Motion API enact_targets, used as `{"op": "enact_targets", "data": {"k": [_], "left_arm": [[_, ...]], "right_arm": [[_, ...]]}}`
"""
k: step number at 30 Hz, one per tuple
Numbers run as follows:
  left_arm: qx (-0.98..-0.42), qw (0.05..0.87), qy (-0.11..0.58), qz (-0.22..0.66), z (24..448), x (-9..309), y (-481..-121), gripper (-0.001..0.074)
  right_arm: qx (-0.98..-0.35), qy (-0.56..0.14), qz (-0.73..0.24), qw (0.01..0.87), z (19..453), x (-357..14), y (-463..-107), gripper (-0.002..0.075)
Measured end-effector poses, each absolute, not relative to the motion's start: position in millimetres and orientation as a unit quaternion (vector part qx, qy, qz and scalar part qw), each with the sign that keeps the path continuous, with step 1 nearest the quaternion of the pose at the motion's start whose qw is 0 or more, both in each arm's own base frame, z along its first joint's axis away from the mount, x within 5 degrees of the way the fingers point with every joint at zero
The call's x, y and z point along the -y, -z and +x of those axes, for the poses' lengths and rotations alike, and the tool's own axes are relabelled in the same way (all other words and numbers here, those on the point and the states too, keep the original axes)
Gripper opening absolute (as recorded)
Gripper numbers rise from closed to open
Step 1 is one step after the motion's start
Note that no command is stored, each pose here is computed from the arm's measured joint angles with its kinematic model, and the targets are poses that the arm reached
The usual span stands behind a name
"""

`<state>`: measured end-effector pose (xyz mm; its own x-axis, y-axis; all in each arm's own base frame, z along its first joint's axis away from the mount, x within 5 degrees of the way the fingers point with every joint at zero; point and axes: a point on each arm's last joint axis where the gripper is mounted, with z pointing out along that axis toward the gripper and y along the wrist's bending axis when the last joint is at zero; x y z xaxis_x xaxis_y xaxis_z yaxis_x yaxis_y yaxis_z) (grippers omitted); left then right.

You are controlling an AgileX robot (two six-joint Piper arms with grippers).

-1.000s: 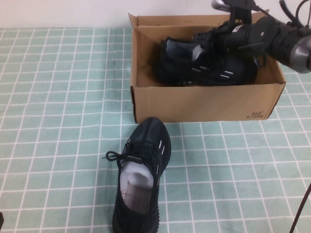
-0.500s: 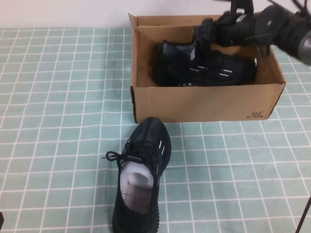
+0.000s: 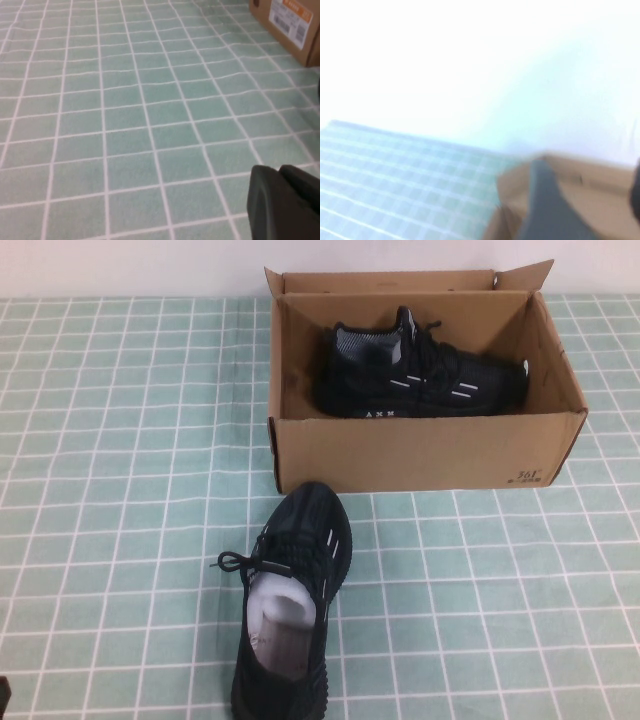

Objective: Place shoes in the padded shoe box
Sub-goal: Pick up the shoe from the table

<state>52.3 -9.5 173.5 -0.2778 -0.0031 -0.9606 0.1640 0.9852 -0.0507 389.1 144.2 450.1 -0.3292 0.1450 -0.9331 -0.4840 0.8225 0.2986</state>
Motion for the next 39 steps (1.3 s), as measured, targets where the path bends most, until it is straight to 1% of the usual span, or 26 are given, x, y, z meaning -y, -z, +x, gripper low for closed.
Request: {"op": "enact_targets", "data": {"k": [2, 4, 5, 6, 8, 13, 16, 20, 23, 25, 27, 30, 32, 35, 37, 39], "left_arm": [[-0.79, 0.606, 0.078, 0.045, 53, 10, -175, -0.0004], [-0.772, 0.629, 0.083, 0.042, 54, 10, -180, -0.0004], [-0.762, 0.641, 0.085, 0.041, 55, 10, -183, -0.0004], [-0.748, 0.657, 0.087, 0.039, 55, 10, -187, -0.0004], [-0.721, 0.686, 0.091, 0.036, 56, 10, -194, -0.0004], [-0.654, 0.749, 0.1, 0.029, 55, 10, -211, -0.0004], [-0.635, 0.762, 0.13, 0.004, 54, 10, -216, -0.0004], [-0.617, 0.769, 0.168, -0.025, 53, 9, -220, -0.0004], [-0.585, 0.788, 0.188, -0.036, 51, 9, -227, -0.0004], [-0.563, 0.797, 0.211, -0.05, 50, 8, -231, -0.0004], [-0.546, 0.799, 0.242, -0.069, 49, 8, -234, -0.0004], [-0.529, 0.79, 0.294, -0.101, 48, 8, -236, -0.0004], [-0.522, 0.783, 0.318, -0.115, 47, 8, -237, -0.0004], [-0.506, 0.788, 0.332, -0.116, 46, 8, -240, -0.0004], [-0.488, 0.799, 0.335, -0.106, 44, 8, -244, -0.0004], [-0.481, 0.808, 0.329, -0.09, 42, 9, -247, -0.0004]], "right_arm": [[-0.749, -0.28, -0.12, 0.589, 365, -138, -477, 0.026], [-0.732, -0.285, -0.129, 0.606, 341, -132, -501, 0.0147], [-0.726, -0.286, -0.133, 0.612, 332, -130, -509, 0.0103], [-0.718, -0.286, -0.14, 0.619, 320, -127, -519, 0.0064], [-0.707, -0.283, -0.156, 0.629, 299, -122, -533, 0.0022], [-0.691, -0.242, -0.237, 0.639, 247, -111, -557, -0.0003], [-0.696, -0.21, -0.274, 0.63, 219, -103, -563, -0.0006], [-0.705, -0.17, -0.284, 0.628, 190, -89, -568, -0.0006], [-0.706, -0.141, -0.269, 0.64, 165, -76, -566, -0.0006], [-0.708, -0.117, -0.251, 0.65, 149, -66, -557, -0.0006], [-0.714, -0.095, -0.229, 0.655, 138, -56, -541, -0.0006], [-0.719, -0.051, -0.19, 0.667, 121, -40, -511, -0.0006], [-0.717, -0.034, -0.168, 0.676, 107, -31, -488, -0.0006], [-0.728, -0.029, -0.152, 0.667, 95, -24, -440, -0.0006], [-0.736, -0.035, -0.147, 0.66, 86, -22, -407, -0.0006], [-0.744, -0.052, -0.135, 0.653, 80, -21, -378, -0.0006]]}}
